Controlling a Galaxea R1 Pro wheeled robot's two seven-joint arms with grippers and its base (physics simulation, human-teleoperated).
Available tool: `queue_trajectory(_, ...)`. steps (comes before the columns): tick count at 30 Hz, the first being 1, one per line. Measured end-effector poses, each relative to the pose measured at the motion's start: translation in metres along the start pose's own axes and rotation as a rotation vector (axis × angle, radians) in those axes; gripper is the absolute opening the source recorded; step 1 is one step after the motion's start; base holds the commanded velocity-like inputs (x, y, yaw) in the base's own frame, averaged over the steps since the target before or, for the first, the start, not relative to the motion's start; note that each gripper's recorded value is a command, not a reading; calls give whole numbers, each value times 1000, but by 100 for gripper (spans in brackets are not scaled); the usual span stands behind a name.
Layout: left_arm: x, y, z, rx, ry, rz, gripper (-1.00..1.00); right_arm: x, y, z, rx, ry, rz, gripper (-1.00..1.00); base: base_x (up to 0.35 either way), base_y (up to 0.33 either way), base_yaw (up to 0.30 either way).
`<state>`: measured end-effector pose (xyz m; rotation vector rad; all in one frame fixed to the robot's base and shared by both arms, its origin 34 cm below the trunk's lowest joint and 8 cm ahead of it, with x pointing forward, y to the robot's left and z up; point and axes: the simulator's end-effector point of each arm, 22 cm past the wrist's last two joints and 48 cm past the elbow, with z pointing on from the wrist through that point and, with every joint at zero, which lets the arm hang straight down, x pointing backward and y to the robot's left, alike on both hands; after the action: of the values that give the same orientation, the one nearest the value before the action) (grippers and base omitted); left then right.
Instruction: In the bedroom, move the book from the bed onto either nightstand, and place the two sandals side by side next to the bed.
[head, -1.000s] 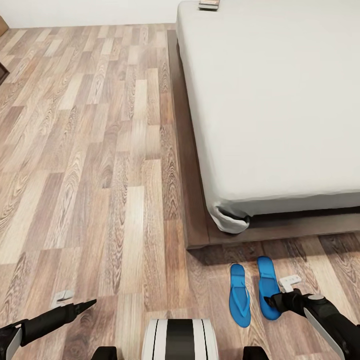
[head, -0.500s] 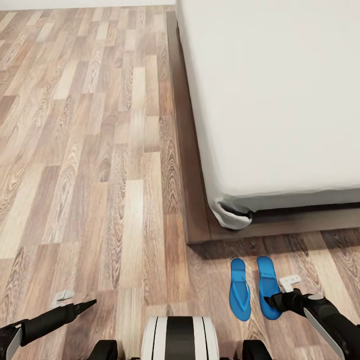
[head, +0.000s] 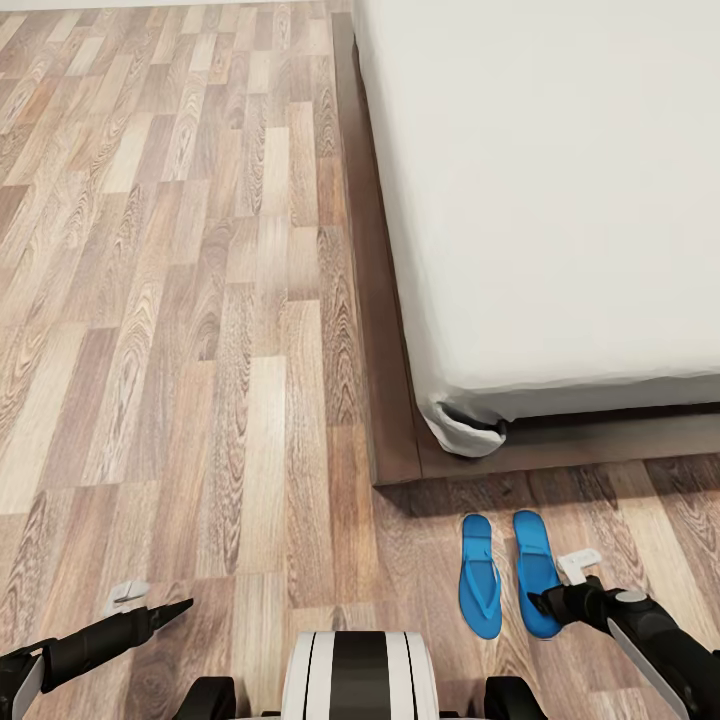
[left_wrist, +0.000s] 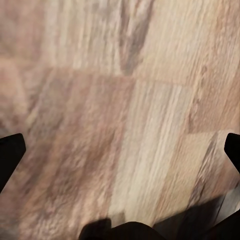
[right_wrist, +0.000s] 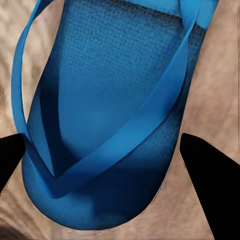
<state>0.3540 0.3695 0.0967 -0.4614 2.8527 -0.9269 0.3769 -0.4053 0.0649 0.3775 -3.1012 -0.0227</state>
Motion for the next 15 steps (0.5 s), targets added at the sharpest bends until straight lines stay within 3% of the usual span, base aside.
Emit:
queue_trajectory(4,0,0,0,0,0,-1,100,-21,0,-1,1,-103,-18,-100,0,0,0)
queue_trajectory(15,0,0,0,0,0,-1,100,-25,-1,-1,2,-125,-22,-100,0,0,0)
